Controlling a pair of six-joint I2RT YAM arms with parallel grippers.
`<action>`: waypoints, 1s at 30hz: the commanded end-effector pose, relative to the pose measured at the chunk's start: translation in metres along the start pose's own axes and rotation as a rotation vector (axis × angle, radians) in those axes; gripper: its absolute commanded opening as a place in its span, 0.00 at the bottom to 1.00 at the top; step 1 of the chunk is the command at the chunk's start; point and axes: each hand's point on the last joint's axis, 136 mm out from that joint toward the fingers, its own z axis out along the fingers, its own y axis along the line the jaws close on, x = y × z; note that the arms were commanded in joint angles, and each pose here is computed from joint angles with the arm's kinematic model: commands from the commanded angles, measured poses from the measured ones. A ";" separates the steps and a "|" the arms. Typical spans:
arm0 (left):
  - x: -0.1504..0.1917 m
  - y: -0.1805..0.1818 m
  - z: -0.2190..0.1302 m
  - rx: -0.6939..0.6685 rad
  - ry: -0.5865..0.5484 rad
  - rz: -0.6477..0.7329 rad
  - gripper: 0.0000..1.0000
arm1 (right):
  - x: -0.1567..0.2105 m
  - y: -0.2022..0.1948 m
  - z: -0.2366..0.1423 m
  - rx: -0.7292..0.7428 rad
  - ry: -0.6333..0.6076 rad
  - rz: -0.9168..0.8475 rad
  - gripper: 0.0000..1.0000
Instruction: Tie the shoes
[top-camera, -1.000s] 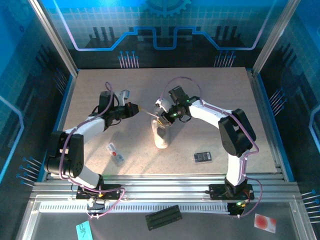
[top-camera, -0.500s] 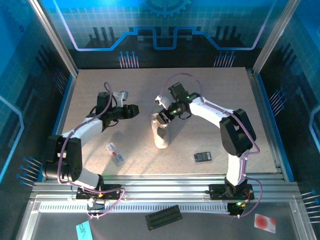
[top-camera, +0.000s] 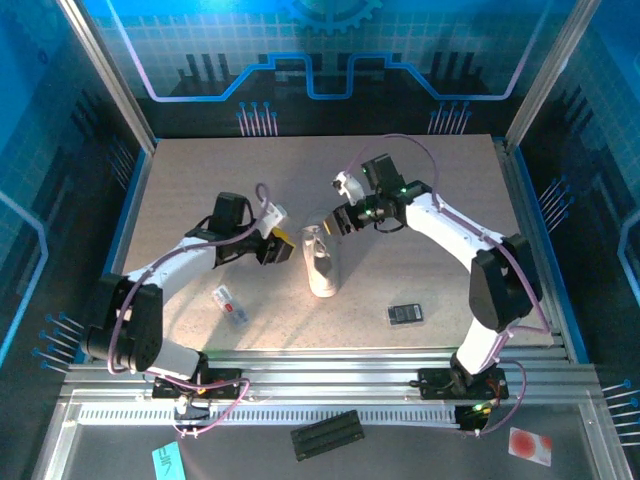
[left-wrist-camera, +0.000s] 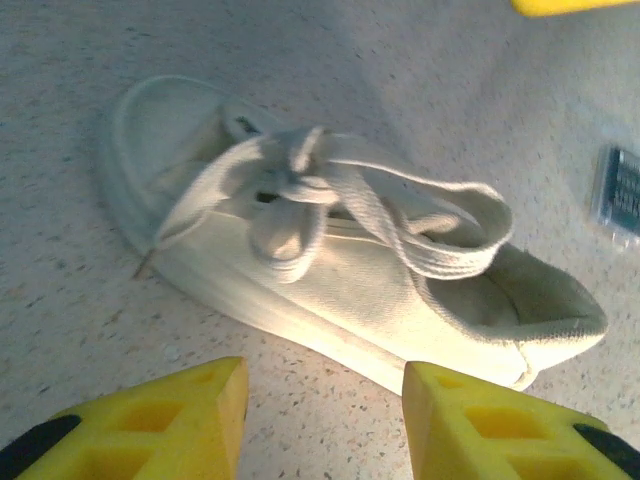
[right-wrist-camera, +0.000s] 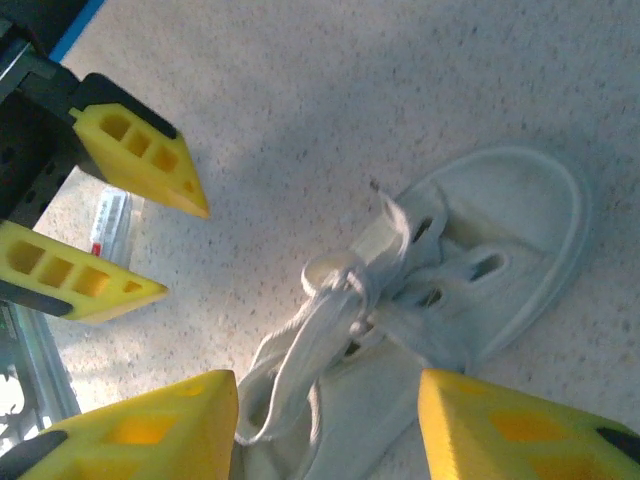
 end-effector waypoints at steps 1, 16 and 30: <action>-0.003 0.003 0.012 -0.013 -0.007 0.217 0.46 | 0.015 0.021 0.005 0.033 0.021 0.014 0.53; -0.001 0.020 0.043 0.013 -0.018 0.308 0.48 | 0.042 0.002 0.046 0.252 0.105 -0.063 0.63; -0.010 0.015 0.052 0.070 -0.024 0.381 0.48 | 0.028 -0.002 0.023 0.229 0.037 -0.073 0.04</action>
